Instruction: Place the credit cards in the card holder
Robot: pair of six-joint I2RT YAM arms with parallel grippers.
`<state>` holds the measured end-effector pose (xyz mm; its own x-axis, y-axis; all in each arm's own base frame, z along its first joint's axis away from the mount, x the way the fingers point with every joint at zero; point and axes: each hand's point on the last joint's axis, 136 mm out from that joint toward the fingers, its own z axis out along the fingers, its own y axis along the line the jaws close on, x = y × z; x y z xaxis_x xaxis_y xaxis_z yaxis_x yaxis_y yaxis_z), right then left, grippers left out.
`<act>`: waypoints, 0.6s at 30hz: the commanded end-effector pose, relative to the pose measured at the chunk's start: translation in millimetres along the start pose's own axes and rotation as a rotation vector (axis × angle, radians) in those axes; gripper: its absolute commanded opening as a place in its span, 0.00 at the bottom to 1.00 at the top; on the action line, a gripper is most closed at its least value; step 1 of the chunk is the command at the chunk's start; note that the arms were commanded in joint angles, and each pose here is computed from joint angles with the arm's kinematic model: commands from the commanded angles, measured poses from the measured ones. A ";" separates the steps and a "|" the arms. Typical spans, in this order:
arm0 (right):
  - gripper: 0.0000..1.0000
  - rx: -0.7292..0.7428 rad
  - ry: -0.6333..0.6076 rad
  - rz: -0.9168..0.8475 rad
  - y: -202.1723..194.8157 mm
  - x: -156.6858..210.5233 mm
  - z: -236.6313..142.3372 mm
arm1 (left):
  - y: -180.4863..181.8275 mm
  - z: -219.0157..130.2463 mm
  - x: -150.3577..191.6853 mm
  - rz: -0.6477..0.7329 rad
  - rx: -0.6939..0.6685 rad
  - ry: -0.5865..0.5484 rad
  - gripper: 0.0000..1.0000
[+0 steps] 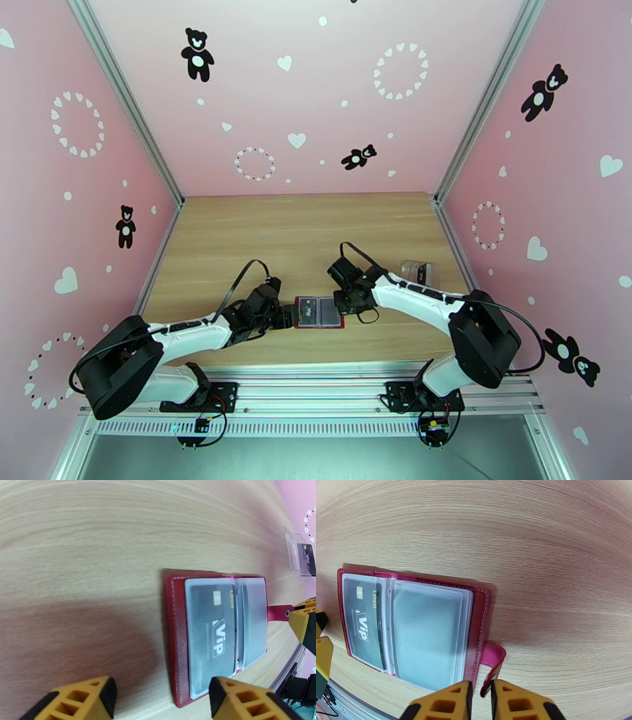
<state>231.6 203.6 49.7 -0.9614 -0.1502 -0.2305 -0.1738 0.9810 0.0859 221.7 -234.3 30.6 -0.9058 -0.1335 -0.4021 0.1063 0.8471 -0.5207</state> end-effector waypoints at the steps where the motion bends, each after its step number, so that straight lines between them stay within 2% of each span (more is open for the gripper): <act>1: 0.19 0.025 0.026 -0.001 -5.0 6.5 8.8 | 0.4 1.7 0.4 -0.003 -0.009 0.013 0.67; 12: 0.08 0.014 0.004 0.011 -6.6 4.0 7.2 | 2.0 -0.1 1.6 -0.007 -0.008 0.010 0.67; 18: 0.00 -0.064 -0.005 0.045 -8.1 2.8 3.5 | 1.7 -1.0 2.1 -0.021 -0.001 0.006 0.67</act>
<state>233.1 197.1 40.7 -0.9675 -0.1189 -0.2230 -0.1464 0.9829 0.1114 221.7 -234.3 30.7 -0.9060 -0.1348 -0.4013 0.1049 0.8469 -0.5213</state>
